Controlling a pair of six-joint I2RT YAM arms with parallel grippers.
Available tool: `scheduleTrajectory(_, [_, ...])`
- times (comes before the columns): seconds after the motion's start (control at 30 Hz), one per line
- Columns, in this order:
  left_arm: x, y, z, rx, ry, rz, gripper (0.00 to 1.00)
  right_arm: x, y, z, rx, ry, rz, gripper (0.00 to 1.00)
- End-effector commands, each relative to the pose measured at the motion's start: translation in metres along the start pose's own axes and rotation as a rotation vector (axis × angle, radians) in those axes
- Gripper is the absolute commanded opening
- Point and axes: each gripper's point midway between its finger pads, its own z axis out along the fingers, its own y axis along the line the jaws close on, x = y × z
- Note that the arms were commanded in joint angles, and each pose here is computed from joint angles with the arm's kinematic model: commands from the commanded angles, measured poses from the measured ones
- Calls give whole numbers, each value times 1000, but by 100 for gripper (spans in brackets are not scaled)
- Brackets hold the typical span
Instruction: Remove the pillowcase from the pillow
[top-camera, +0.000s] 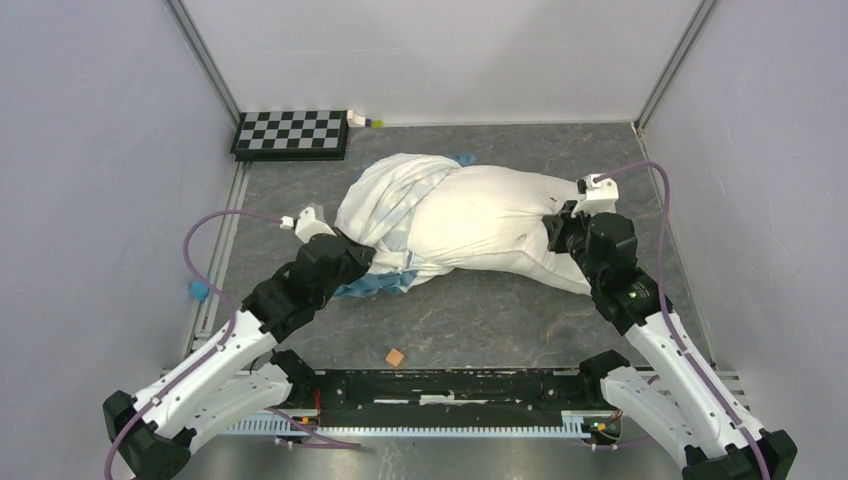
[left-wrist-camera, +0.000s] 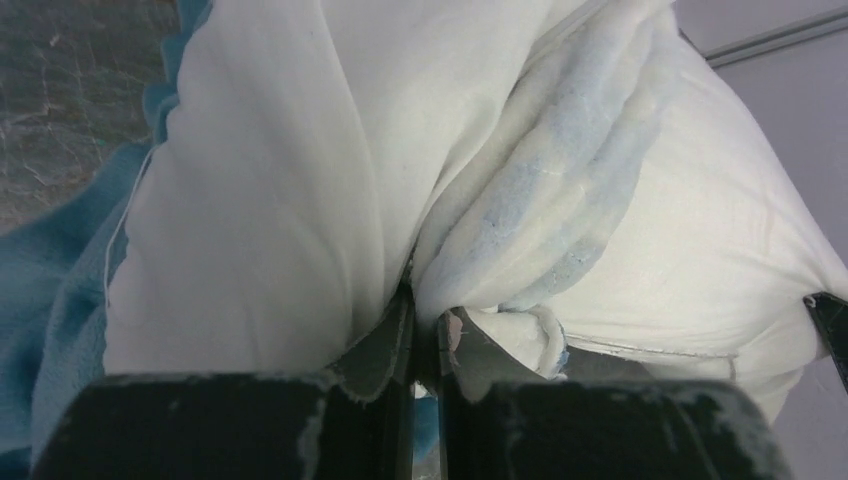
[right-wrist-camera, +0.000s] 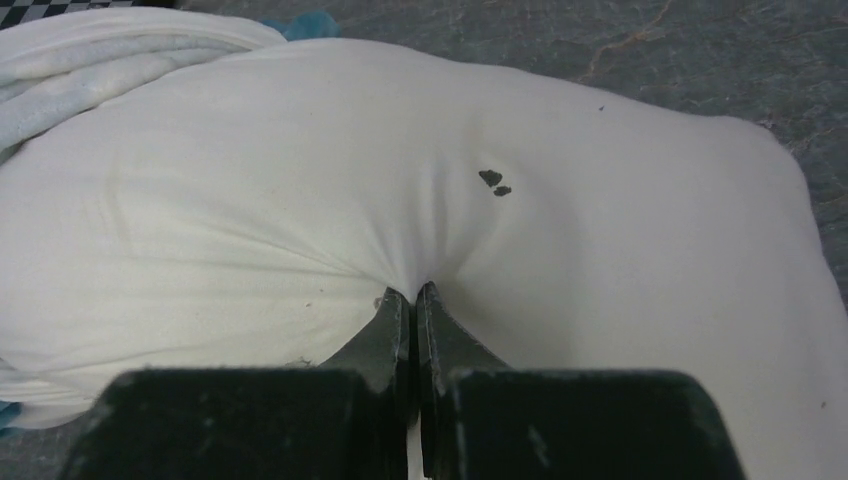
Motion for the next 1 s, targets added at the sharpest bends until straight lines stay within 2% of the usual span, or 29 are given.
scheduleTrajectory(0.0, [-73, 68, -30, -317, -265, 231, 3, -88, -99, -37, 532, -283, -21, 0])
scheduleTrajectory(0.13, [-88, 45, -37, -276, -248, 338, 2, -107, -88, -31, 479, -263, -112, 0])
scheduleTrajectory(0.2, [-95, 21, -39, -205, -228, 375, 2, -113, -62, -18, 325, -227, -174, 3])
scheduleTrajectory(0.27, [-98, -9, -41, -100, -199, 400, 2, -116, -30, -9, 146, -204, -224, 19])
scheduleTrajectory(0.37, [-97, -58, -45, 85, -139, 396, 2, -120, 11, -3, -83, -202, -277, 63])
scheduleTrajectory(0.4, [-95, -72, -47, 134, -112, 381, 2, -121, 22, -3, -146, -201, -291, 72])
scheduleTrajectory(0.47, [-88, -102, -50, 238, -43, 360, 2, -122, 40, -5, -246, -199, -324, 83])
scheduleTrajectory(0.57, [-78, -134, -54, 348, 46, 338, 2, -120, 79, -18, -487, -219, -400, 96])
scheduleTrajectory(0.67, [-78, -145, -50, 363, 65, 333, 2, -113, 110, -30, -635, -230, -403, 98])
scheduleTrajectory(0.77, [-83, -148, -50, 359, 51, 330, 2, -96, 125, -25, -595, -163, -498, 98])
scheduleTrajectory(0.87, [-88, -153, -51, 364, 40, 334, 2, -68, 146, -22, -653, -77, -572, 98])
scheduleTrajectory(0.97, [-93, -157, -51, 358, 30, 343, 2, -50, 172, -28, -730, -61, -624, 98])
